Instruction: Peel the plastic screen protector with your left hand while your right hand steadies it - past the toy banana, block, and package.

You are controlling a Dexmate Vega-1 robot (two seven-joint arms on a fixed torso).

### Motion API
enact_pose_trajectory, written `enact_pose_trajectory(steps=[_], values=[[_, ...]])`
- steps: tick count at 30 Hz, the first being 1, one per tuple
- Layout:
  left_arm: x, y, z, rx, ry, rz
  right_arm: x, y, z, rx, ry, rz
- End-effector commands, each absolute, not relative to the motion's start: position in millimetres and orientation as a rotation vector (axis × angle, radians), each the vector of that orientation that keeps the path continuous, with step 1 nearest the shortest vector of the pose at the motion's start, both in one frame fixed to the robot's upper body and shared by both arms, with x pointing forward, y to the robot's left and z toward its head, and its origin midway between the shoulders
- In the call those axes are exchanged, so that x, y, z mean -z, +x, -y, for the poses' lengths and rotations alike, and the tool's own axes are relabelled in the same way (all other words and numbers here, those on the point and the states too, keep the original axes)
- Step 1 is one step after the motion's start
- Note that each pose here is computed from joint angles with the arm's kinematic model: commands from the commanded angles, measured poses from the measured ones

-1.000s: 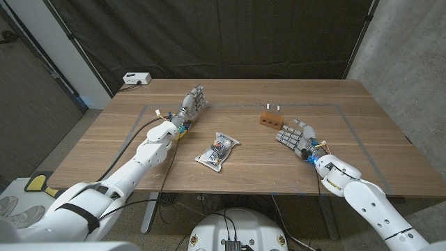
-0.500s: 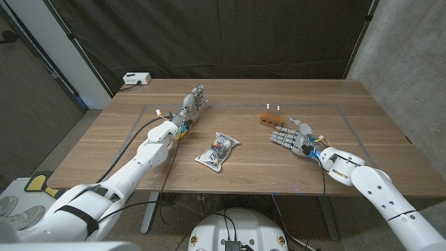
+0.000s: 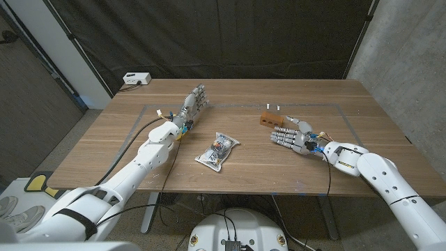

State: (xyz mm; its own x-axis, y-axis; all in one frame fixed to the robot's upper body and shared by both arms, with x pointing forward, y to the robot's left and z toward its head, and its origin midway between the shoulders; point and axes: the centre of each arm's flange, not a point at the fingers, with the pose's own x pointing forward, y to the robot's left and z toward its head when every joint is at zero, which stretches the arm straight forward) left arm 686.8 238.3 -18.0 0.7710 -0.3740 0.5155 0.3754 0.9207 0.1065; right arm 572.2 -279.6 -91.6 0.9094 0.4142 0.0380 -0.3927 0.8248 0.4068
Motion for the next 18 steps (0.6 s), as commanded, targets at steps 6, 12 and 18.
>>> enact_pose_trajectory(steps=[6, 12, 18], values=[[22, 680, -237, 0.388, -0.019, 0.557, 76, 596, 285, -0.513, 0.378, -0.171], [25, 679, -237, 0.382, -0.026, 0.552, 67, 604, 285, -0.529, 0.356, -0.199], [27, 678, -237, 0.373, -0.034, 0.552, 59, 613, 284, -0.568, 0.337, -0.227]])
